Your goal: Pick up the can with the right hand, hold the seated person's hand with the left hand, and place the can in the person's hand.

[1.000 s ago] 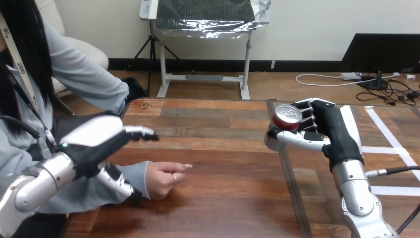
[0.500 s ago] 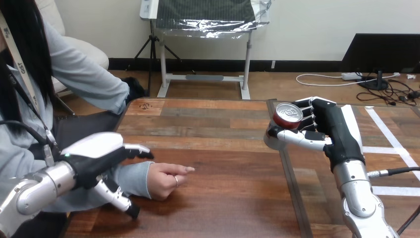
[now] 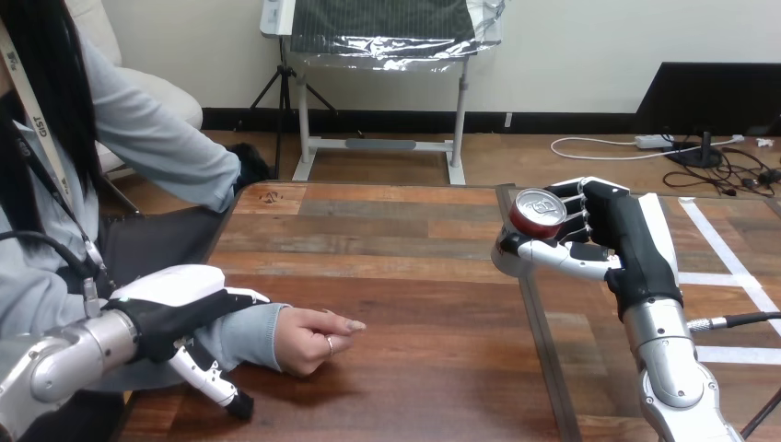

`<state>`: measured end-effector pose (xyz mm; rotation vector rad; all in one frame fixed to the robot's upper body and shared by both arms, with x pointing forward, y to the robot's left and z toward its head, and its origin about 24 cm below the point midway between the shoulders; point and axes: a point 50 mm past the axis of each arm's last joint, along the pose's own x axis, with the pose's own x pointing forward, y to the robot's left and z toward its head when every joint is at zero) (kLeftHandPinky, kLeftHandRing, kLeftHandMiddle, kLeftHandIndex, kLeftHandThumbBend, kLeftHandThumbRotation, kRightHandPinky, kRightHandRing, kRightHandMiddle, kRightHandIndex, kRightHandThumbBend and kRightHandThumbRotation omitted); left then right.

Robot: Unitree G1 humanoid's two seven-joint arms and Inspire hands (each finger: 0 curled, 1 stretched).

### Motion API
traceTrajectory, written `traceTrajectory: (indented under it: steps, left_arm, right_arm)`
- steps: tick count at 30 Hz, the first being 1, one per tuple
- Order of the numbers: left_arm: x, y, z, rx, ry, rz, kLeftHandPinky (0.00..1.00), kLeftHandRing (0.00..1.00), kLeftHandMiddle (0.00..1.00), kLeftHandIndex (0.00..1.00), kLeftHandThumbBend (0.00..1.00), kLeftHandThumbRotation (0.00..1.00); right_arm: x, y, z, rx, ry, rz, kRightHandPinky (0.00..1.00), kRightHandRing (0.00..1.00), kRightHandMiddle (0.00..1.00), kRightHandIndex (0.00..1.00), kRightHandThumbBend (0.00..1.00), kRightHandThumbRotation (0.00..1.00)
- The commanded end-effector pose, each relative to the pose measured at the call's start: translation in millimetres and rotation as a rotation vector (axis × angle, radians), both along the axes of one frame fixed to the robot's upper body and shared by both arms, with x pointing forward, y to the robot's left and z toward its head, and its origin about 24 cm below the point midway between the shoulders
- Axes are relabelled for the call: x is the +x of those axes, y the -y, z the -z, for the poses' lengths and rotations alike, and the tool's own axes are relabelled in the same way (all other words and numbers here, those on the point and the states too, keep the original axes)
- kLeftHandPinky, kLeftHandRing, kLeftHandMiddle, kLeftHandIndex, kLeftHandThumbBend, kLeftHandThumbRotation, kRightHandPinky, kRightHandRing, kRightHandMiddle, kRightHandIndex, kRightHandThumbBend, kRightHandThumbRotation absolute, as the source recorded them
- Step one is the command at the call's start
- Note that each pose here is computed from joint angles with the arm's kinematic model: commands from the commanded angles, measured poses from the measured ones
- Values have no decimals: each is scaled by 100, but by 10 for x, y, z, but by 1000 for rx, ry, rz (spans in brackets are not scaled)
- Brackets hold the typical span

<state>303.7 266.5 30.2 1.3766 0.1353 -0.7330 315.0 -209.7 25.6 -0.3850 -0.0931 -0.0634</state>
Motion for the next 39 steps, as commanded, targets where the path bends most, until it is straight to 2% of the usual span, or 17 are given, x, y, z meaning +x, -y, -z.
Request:
traceTrajectory:
  steps: [1, 16, 20, 26, 35, 39]
  left_arm:
    - [144, 12, -192, 16, 78, 12, 81, 86, 87, 85, 100, 38]
    - [109, 26, -109, -16, 156, -13, 72, 78, 80, 79, 100, 34]
    - [95, 39, -96, -27, 190, -6, 68, 74, 76, 77, 100, 33]
    - [86, 50, -80, -45, 215, -13, 63, 69, 72, 74, 100, 35]
    - [66, 85, -83, -102, 265, -6, 46, 52, 60, 67, 100, 31]
    - [57, 97, -84, -120, 288, 2, 41, 48, 55, 63, 100, 24]
  right_arm:
    - [125, -32, -330, 21, 142, -17, 37, 42, 49, 53, 75, 0]
    - [116, -40, -340, 18, 145, -22, 37, 42, 49, 53, 75, 0]
    - [114, -43, -343, 16, 147, -24, 37, 42, 49, 53, 75, 0]
    - [113, -44, -345, 23, 146, -28, 37, 42, 49, 53, 75, 0]
    - [116, -38, -343, 28, 145, -32, 38, 43, 50, 53, 74, 0]
    - [120, -36, -341, 24, 143, -32, 38, 43, 50, 53, 74, 0]
